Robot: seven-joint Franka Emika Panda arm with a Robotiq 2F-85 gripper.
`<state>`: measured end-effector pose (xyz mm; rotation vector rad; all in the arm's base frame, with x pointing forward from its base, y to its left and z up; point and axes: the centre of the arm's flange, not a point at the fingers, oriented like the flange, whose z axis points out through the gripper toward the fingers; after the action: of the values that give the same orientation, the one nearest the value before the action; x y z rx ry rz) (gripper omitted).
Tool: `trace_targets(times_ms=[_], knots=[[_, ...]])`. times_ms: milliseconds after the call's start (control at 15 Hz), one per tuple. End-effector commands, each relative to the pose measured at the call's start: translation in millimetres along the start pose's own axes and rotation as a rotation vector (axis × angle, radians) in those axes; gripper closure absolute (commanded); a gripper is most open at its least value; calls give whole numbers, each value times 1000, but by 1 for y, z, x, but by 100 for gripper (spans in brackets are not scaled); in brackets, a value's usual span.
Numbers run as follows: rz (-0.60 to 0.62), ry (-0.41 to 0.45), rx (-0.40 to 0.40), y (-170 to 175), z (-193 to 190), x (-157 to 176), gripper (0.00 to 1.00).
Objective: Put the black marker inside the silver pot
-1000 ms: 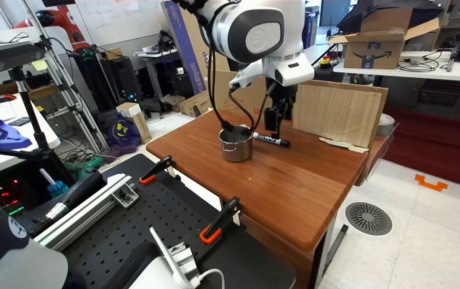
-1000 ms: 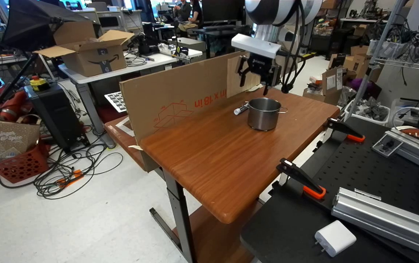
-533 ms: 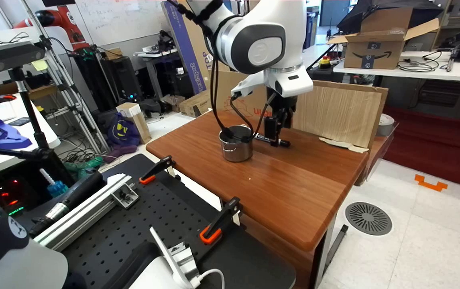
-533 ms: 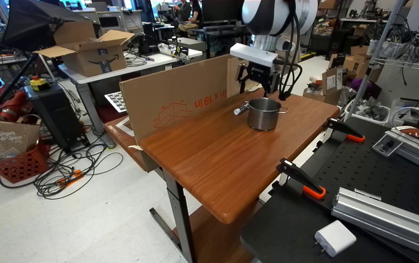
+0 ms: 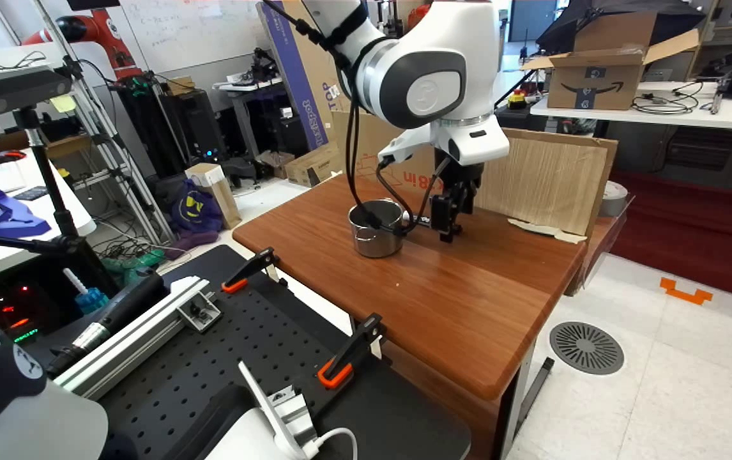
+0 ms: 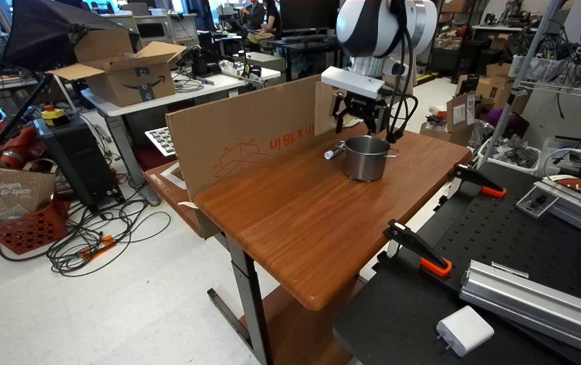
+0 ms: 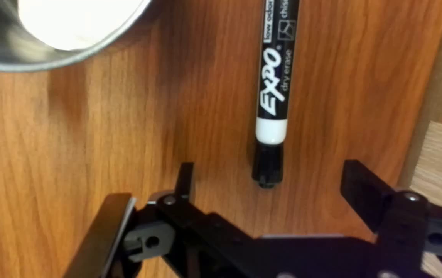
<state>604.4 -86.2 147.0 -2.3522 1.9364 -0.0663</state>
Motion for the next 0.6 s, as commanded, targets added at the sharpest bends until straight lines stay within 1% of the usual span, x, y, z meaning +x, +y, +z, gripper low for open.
trace_targets(times_ms=[0, 67, 333, 533], knots=[[3, -1, -22, -7, 10, 5, 34], [-3, -1, -23, -7, 12, 5, 44], [-12, 1, -21, -9, 9, 4, 72], [-22, 2, -12, -10, 5, 2, 96]])
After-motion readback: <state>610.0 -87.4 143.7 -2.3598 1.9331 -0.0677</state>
